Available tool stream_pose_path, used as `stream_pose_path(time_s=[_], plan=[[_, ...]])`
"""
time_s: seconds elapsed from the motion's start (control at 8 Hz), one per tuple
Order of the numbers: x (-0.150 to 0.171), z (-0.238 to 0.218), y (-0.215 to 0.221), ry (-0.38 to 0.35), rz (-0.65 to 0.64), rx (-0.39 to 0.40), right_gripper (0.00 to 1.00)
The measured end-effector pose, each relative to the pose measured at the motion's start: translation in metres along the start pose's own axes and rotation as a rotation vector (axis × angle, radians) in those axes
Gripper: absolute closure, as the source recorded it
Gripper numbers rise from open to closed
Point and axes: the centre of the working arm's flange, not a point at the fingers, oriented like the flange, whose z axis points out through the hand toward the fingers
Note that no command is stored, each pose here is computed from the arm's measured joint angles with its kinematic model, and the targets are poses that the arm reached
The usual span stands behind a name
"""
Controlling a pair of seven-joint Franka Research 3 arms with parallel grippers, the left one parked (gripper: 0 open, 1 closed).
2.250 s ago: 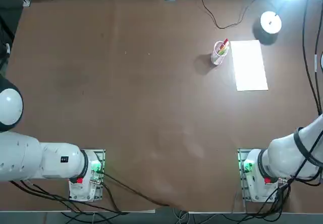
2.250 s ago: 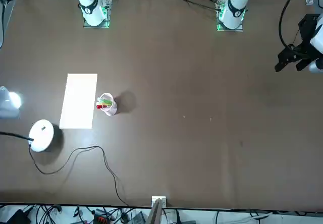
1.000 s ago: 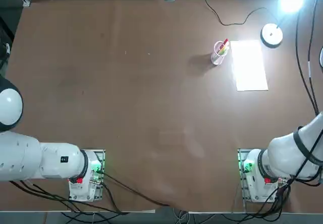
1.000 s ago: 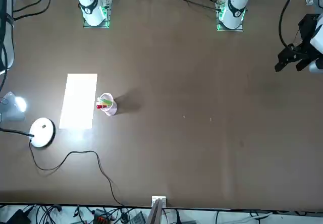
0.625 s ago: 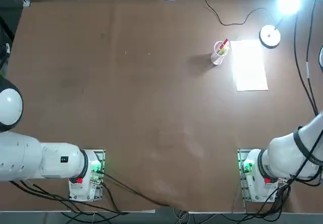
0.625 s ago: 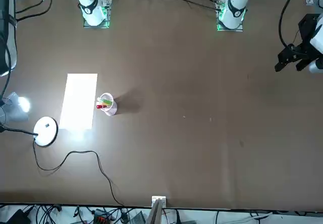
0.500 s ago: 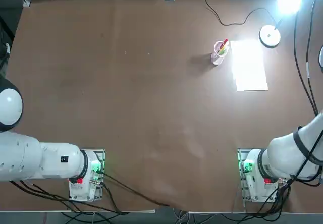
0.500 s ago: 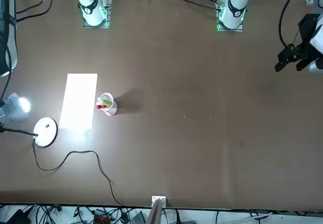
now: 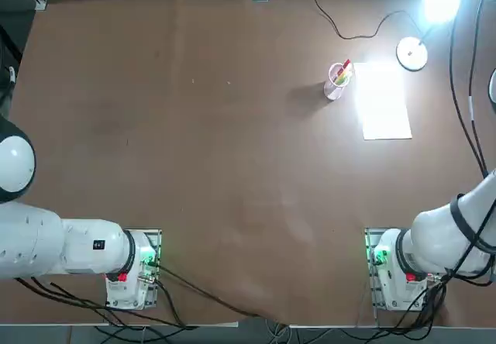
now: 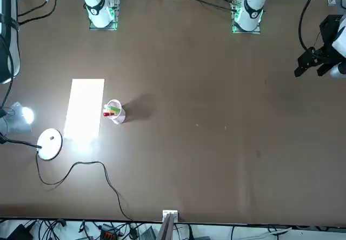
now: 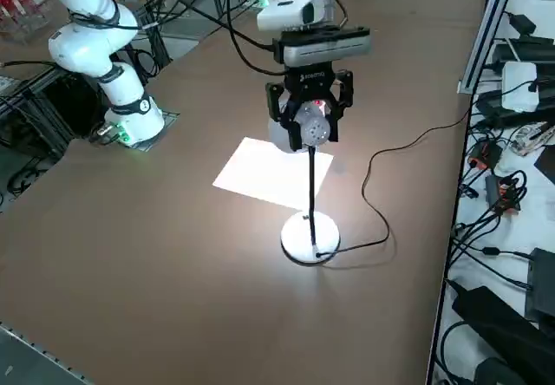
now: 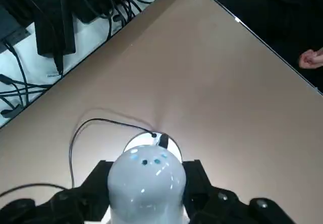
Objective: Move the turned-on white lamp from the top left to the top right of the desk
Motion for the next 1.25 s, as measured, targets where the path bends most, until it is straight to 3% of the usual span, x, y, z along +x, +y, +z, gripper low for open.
stream_pose_path(time_s=[0.5, 0.75, 1.25], plan=[[-0.0011, -0.001, -0.0015, 0.001, -0.001, 0.001, 0.25], [-0.0027, -0.0034, -0.0039, 0.002, -0.005, 0.005, 0.0], [0.0003, -0.0033, 0.0031, -0.001, 0.001, -0.013, 0.0]])
